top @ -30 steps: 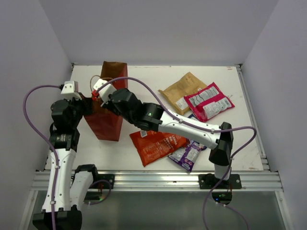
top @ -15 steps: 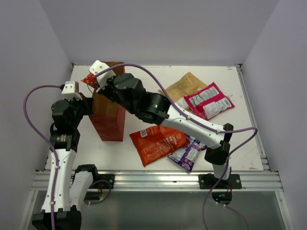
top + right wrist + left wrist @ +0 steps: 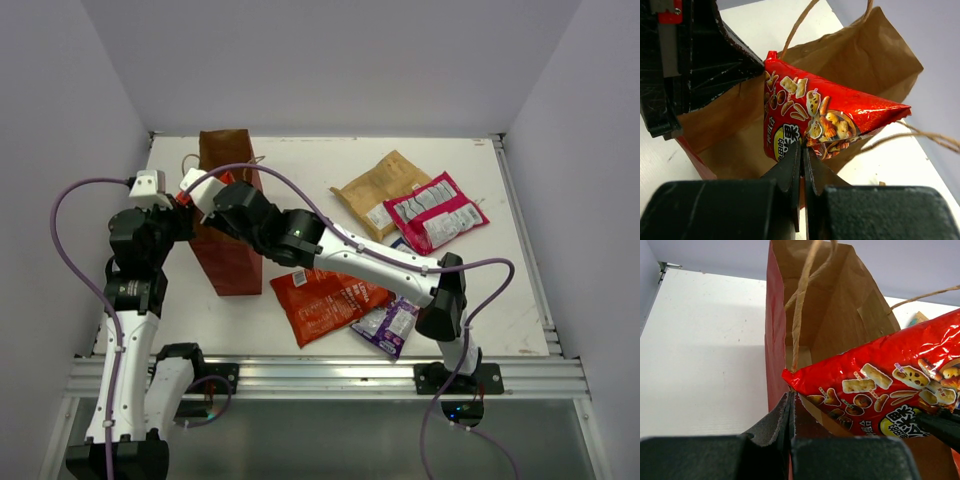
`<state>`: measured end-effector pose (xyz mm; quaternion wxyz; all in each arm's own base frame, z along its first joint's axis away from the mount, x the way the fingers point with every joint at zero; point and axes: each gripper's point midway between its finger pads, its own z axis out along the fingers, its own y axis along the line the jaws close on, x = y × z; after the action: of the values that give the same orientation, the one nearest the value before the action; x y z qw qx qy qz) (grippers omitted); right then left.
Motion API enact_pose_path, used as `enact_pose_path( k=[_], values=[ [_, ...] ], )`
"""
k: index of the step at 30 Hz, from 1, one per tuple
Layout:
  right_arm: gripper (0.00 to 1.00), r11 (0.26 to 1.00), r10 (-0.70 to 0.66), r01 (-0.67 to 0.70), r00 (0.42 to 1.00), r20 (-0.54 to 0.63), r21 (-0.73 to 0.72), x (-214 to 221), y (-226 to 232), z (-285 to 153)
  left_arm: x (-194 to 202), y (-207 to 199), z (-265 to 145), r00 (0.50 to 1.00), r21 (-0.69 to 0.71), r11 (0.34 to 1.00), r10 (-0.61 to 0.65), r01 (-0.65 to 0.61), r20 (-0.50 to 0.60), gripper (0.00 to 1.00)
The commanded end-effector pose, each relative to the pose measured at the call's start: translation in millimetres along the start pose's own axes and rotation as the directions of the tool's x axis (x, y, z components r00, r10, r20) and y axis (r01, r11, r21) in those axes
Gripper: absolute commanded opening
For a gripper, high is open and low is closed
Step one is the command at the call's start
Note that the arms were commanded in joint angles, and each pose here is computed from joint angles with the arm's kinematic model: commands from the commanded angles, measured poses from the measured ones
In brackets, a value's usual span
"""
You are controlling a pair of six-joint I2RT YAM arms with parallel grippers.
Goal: Place the snacks into the paper bag
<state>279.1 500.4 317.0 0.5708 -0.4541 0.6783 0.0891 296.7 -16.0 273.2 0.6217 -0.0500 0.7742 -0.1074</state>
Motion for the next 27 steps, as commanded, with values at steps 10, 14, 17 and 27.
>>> enact_pose_path(
  k=[10,14,17,27],
  values=[
    [0.4,0.999,-0.012,0.013,0.999,-0.04,0.043,2,-20,-21,-2,-3,0,0.999,0.013,1.0,0.025,-0.025,0.022,0.0],
    [0.99,0.999,0.024,-0.025,1.0,0.014,0.034,-10,-22,-31,-1,-2,0,0.999,0.01,1.0,0.026,-0.027,0.021,0.0],
    [0.99,0.994,0.076,-0.084,0.991,0.114,0.063,-41,-44,-58,0,-2,1,0.999,0.008,1.0,0.026,-0.027,0.018,0.0],
    [0.99,0.939,0.181,-0.208,0.976,0.118,0.276,-14,-129,-178,6,5,2,1.0,-0.03,0.999,0.026,-0.026,0.009,0.0]
  ],
)
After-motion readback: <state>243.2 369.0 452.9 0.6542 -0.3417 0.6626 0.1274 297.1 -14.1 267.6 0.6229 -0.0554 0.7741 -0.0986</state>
